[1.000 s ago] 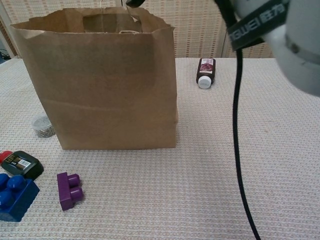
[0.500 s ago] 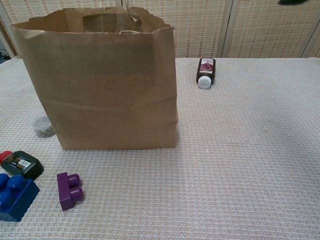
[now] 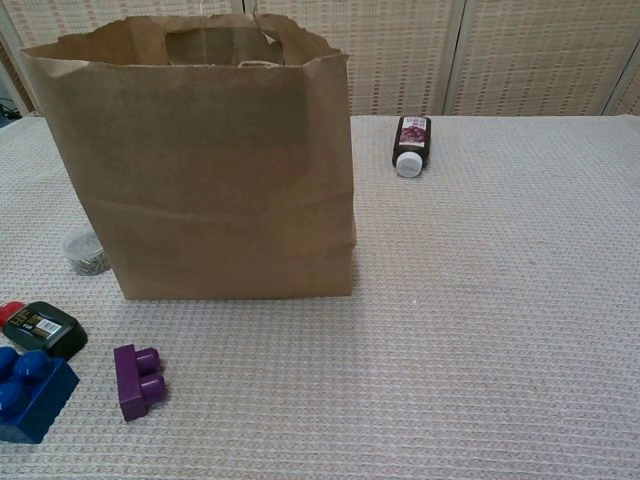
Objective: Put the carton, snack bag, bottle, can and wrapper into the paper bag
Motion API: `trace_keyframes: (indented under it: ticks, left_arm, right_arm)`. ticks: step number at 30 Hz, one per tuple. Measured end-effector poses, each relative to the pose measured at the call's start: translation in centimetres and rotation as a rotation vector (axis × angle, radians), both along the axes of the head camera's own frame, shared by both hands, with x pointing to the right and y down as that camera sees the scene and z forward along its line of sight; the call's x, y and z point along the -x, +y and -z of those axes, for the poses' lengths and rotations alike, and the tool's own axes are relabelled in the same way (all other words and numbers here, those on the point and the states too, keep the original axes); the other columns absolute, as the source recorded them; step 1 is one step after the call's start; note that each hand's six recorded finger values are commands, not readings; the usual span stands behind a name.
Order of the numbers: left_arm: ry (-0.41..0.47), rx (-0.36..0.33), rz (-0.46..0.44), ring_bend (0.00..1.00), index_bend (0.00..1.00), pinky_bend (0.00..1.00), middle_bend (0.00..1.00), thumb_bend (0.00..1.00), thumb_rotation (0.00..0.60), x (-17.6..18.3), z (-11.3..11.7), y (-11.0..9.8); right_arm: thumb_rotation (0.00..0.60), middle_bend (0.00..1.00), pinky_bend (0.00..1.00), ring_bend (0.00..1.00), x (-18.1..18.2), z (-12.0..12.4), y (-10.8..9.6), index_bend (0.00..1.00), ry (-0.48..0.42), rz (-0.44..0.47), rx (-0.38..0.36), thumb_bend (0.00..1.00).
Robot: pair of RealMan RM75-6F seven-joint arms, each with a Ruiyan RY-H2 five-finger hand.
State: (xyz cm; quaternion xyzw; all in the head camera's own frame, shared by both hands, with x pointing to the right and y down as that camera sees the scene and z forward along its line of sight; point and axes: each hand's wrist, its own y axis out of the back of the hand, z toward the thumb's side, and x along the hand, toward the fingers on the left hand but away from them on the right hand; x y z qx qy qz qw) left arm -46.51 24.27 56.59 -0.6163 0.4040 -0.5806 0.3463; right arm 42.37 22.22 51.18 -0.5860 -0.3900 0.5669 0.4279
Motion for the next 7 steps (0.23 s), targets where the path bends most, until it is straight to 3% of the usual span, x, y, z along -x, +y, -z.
trace_keyframes:
  ticks: [7]
  left_arm:
    - [0.001,0.001,0.000,0.00,0.00,0.00,0.00,0.37,0.600,0.0,0.0,0.0]
  right_arm:
    - [0.600,0.04,0.06,0.00,-2.7,-1.2,2.2,0.00,0.025,-0.019,0.000,0.11]
